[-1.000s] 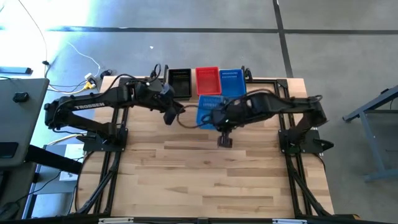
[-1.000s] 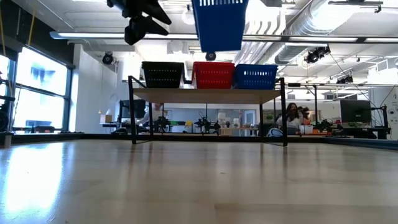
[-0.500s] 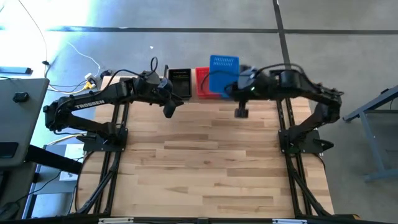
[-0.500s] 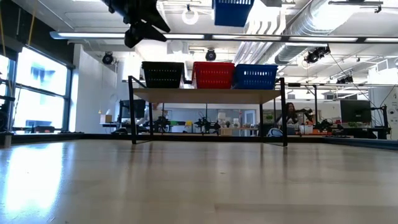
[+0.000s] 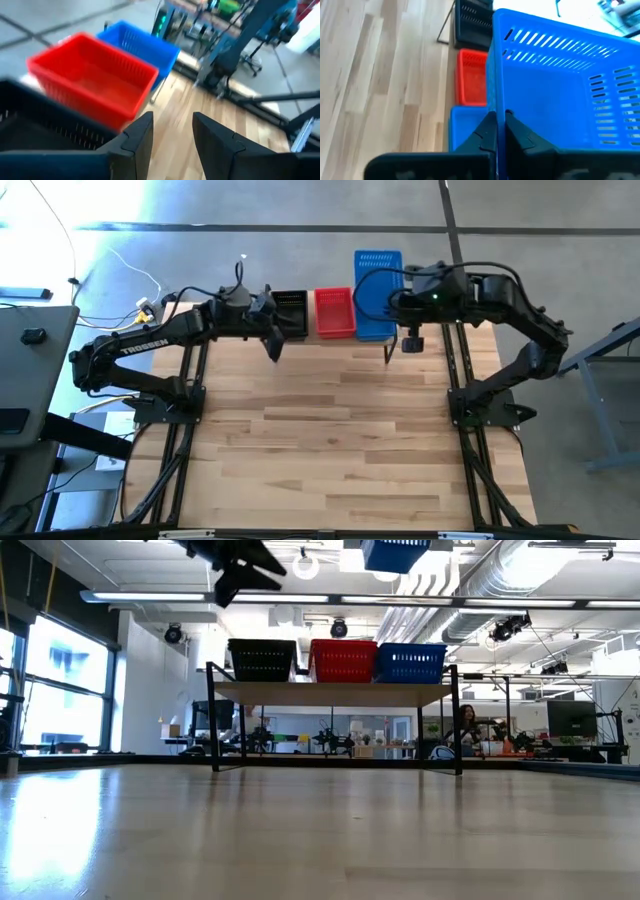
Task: Stack baskets on shelf by color
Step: Stack the blue bin on top of the blue bin on the shelf, then adjust the stacked red bins on the shelf, then return to Home Position
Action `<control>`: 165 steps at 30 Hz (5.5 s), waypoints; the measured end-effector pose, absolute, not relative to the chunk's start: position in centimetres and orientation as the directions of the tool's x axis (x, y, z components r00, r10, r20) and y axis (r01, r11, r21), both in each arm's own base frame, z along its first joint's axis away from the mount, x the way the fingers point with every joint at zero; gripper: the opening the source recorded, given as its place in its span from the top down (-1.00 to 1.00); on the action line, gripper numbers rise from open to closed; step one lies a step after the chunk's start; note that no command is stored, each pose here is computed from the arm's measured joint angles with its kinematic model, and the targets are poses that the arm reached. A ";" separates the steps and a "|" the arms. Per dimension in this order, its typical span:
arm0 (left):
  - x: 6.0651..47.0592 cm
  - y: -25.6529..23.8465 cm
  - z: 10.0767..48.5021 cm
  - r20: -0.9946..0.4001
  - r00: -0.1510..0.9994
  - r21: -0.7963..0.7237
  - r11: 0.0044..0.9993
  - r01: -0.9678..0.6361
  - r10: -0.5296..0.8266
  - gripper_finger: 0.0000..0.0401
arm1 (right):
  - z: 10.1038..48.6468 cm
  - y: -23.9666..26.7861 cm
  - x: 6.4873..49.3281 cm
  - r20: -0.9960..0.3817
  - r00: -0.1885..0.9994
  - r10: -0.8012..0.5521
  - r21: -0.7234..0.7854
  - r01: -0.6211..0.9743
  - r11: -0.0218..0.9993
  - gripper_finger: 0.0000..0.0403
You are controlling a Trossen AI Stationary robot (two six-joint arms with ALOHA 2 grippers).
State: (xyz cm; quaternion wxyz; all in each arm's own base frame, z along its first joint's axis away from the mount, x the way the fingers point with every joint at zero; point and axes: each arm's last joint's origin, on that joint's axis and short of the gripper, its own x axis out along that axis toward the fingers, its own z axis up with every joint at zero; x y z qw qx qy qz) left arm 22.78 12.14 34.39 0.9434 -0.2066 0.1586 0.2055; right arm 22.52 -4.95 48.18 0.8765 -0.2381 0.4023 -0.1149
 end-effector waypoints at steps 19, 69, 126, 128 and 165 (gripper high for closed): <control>22.9 12.6 35.1 -0.313 0.838 -0.253 0.811 -0.528 0.448 0.37 | 40.8 -8.5 21.4 -0.682 0.653 -0.331 -0.463 -0.034 0.886 1.00; 22.9 12.6 35.0 -0.322 0.836 -0.256 0.809 -0.529 0.445 0.37 | 32.7 -12.5 22.7 -0.787 0.528 -0.318 -0.369 0.010 0.929 1.00; 22.9 12.6 35.0 -0.322 0.836 -0.239 0.816 -0.526 0.445 0.37 | 33.1 -9.8 28.8 -0.667 0.711 -0.223 -0.226 0.092 0.970 0.40; 22.9 12.6 35.0 -0.322 0.836 -0.239 0.816 -0.526 0.444 0.37 | 32.8 -9.8 29.1 -0.667 0.696 -0.264 -0.248 0.127 0.960 0.40; 22.6 12.4 34.5 -0.382 0.816 -0.143 0.844 -0.516 0.434 0.37 | 32.1 -9.1 32.1 -0.643 0.709 -0.288 -0.172 0.232 0.957 0.40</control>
